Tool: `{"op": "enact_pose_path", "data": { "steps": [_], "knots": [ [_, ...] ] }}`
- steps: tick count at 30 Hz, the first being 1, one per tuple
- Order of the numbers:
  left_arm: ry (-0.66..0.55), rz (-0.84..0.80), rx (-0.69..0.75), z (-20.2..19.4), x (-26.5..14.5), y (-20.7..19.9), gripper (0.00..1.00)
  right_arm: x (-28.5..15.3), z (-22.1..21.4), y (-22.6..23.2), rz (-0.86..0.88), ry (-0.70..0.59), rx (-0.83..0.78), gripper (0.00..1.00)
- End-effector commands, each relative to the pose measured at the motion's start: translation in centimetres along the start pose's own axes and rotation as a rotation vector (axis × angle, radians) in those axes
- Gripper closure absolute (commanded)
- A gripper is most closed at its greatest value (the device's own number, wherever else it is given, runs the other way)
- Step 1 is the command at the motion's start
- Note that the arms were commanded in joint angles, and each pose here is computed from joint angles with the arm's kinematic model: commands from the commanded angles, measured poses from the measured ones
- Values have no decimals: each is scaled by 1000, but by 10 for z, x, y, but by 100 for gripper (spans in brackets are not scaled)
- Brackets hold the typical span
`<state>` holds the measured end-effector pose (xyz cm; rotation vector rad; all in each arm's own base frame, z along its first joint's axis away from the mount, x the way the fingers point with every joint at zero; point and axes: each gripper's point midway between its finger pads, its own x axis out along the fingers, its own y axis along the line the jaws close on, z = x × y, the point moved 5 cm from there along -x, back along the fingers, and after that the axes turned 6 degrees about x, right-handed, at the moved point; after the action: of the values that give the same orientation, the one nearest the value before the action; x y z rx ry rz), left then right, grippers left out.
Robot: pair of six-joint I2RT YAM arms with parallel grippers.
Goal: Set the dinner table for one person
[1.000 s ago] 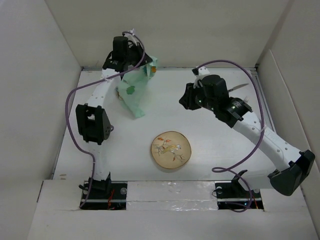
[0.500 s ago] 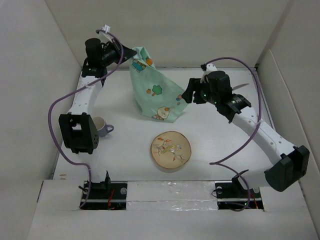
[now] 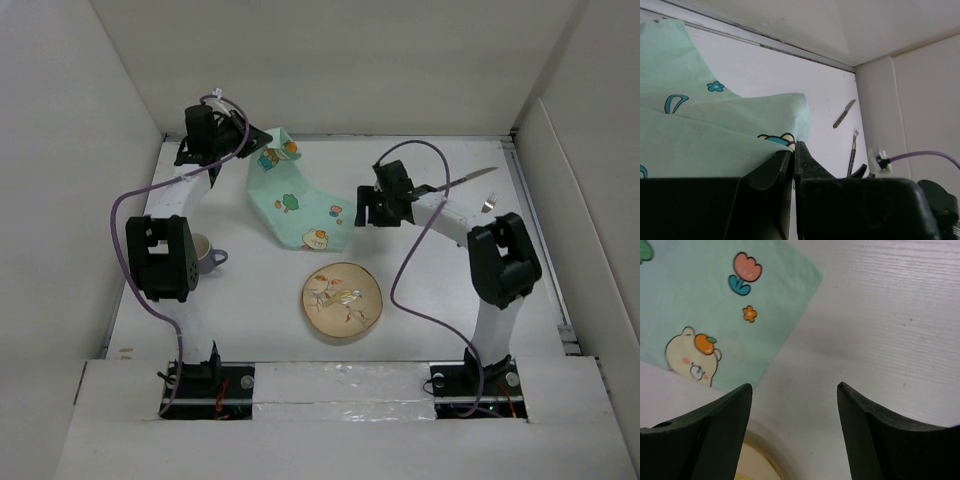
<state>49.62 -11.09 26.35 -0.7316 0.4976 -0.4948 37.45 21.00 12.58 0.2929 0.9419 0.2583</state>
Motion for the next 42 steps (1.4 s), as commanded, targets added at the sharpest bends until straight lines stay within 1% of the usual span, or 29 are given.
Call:
{"op": "enact_pose_path", "data": {
  "steps": [1,3,4,7,8,9,11,13,14,15,16,17,18,19,21,22,24,25,28,29,30,31,33,34,37,39,40,41,42],
  "knots": [
    [-60,36,66,12,-11,-9,100,26,20,6,6,-19,45,28],
    [-54,45,63,9,-10,-5,100,39,20,4,-22,-13,78,30],
    [-54,50,61,8,-10,-4,100,43,30,2,-39,-32,99,30],
    [-47,52,54,5,-9,-2,100,65,25,-4,-86,13,135,34],
    [-44,49,50,5,-9,-2,100,67,33,0,-80,4,138,34],
    [-41,49,50,3,-9,-1,100,76,27,-7,-125,21,149,36],
    [-37,50,46,2,-10,-1,100,81,31,-6,-135,18,159,38],
    [-35,52,45,0,-12,-1,100,89,22,-7,-166,44,167,42],
    [-34,56,43,-2,-13,0,100,95,19,-4,-187,56,174,49],
    [-34,56,43,-2,-13,0,100,95,19,-4,-187,57,174,49],
    [-34,51,45,-2,-15,-2,100,97,17,-4,-191,61,180,54],
    [-33,55,42,-3,-15,-1,100,97,18,2,-185,57,182,56],
    [-33,55,45,-4,-15,-1,100,101,17,0,-195,59,184,62],
    [-35,55,45,-3,-16,-2,100,102,18,1,-193,57,185,78],
    [-36,60,41,-4,-17,-1,100,104,25,9,-180,39,177,88],
    [-38,63,39,-4,-17,0,100,106,24,8,-189,52,177,100],
    [-50,67,33,-1,-16,-2,100,104,38,19,-149,24,177,100],
    [-62,75,29,2,-15,-1,100,95,49,26,-115,-10,172,100],
    [-89,63,-8,17,-1,-2,100,69,105,50,8,-220,172,100],
    [-126,14,8,36,0,-19,100,47,127,61,36,-291,159,100],
    [-152,-32,-27,47,3,-29,100,31,148,61,27,-364,157,100],
    [-154,-69,-46,52,8,-35,100,1,179,77,63,-449,148,100],
    [-224,-175,-35,83,3,-69,100,-44,218,82,79,-570,136,100],
    [-236,-219,-65,92,-1,-83,100,-80,241,97,128,-653,125,100],
    [-323,-355,-32,120,-30,-133,100,-149,270,106,187,-794,95,100],
    [-349,-384,-29,119,-42,-142,100,-193,277,110,230,-858,71,100],
    [-384,-404,-21,120,-60,-156,100,-203,277,111,237,-873,67,100],
    [-368,-394,-62,102,-56,-139,100,-191,266,103,206,-837,48,100],
    [-364,-389,-81,93,-60,-134,100,-191,258,100,208,-823,42,100]
  ]
}}
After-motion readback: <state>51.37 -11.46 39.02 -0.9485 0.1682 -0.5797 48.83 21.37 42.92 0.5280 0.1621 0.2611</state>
